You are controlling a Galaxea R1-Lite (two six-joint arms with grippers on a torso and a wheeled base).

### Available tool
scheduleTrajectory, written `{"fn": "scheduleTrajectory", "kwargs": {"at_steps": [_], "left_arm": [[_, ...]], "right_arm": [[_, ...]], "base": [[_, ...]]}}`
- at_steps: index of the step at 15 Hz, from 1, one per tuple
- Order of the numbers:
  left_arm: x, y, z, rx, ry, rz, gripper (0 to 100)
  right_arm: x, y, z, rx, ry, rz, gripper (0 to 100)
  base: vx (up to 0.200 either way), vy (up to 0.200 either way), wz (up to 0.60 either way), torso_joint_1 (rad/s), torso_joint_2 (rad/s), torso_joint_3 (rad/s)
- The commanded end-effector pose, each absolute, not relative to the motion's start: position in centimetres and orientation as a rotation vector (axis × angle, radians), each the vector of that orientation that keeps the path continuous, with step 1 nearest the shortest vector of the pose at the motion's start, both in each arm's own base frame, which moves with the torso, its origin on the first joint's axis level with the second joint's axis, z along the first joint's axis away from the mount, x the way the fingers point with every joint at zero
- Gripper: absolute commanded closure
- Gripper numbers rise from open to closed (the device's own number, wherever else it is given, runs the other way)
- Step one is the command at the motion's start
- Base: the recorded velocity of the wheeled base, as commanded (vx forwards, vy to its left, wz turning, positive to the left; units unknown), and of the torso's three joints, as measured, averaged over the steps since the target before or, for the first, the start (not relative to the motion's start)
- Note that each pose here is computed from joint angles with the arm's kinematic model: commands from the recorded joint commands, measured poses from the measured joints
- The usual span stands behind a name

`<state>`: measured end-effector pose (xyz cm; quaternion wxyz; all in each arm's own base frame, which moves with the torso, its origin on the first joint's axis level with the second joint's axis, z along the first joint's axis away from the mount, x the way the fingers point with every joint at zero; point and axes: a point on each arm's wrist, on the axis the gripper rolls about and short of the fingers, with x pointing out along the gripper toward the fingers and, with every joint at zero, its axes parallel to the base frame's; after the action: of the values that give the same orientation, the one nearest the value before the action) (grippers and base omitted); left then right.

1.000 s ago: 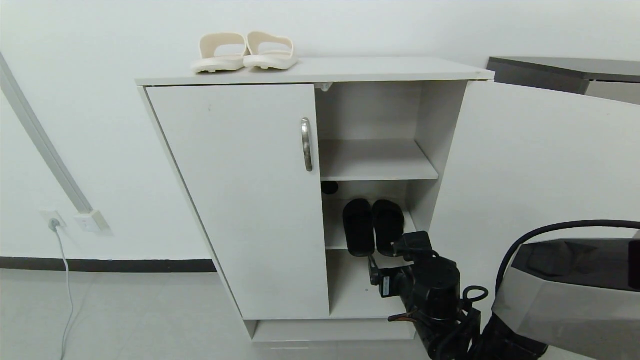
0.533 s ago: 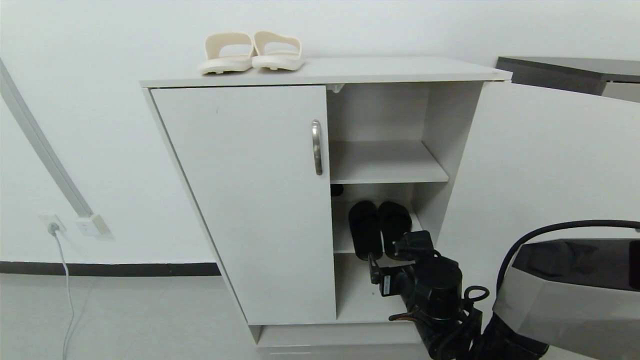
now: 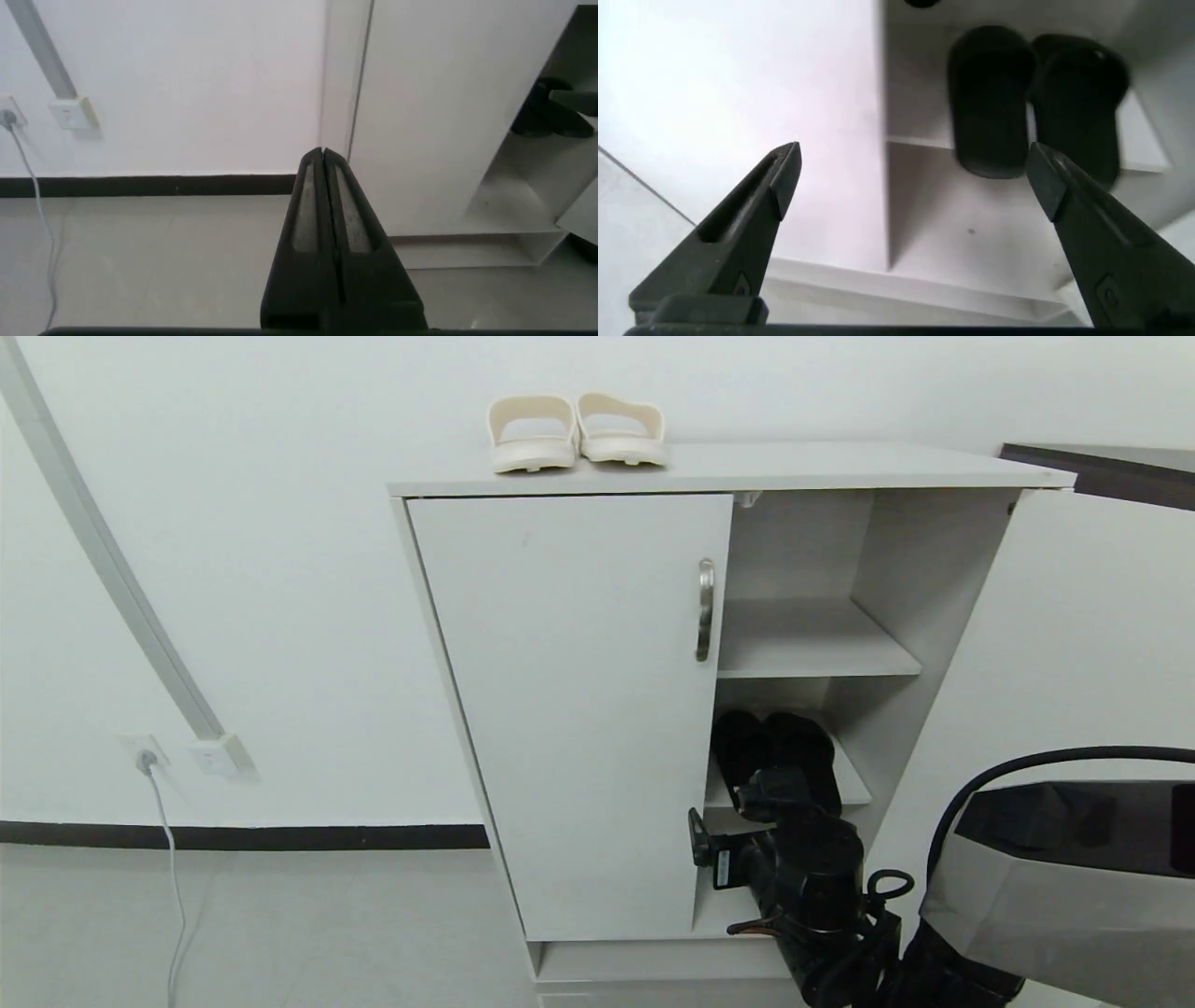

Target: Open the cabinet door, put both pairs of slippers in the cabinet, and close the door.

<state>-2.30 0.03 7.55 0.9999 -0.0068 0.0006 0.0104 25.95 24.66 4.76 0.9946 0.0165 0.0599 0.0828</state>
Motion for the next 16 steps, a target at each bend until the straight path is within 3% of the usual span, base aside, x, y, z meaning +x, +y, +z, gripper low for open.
{"fn": "scheduleTrajectory", "kwargs": {"at_steps": [1, 8, 16], "left_arm": [[-2.29, 0.03, 7.56, -0.014, 0.001, 0.021, 100], [-2.29, 0.02, 7.54, -0.014, 0.003, 0.02, 100], [-2.28, 0.02, 7.52, -0.005, 0.003, 0.02, 100]], "right_arm": [[25.88, 24.72, 4.74, 0.033, 0.12, 0.169, 0], [25.9, 24.29, 4.54, 0.032, 0.123, 0.167, 0], [25.76, 23.96, 4.84, 0.027, 0.093, 0.183, 0]], "base": [[0.0, 0.2, 0.0, 0.002, 0.0, 0.002], [0.0, 0.2, 0.0, 0.001, 0.0, 0.005], [0.0, 0.0, 0.0, 0.0, 0.0, 0.0]]}}
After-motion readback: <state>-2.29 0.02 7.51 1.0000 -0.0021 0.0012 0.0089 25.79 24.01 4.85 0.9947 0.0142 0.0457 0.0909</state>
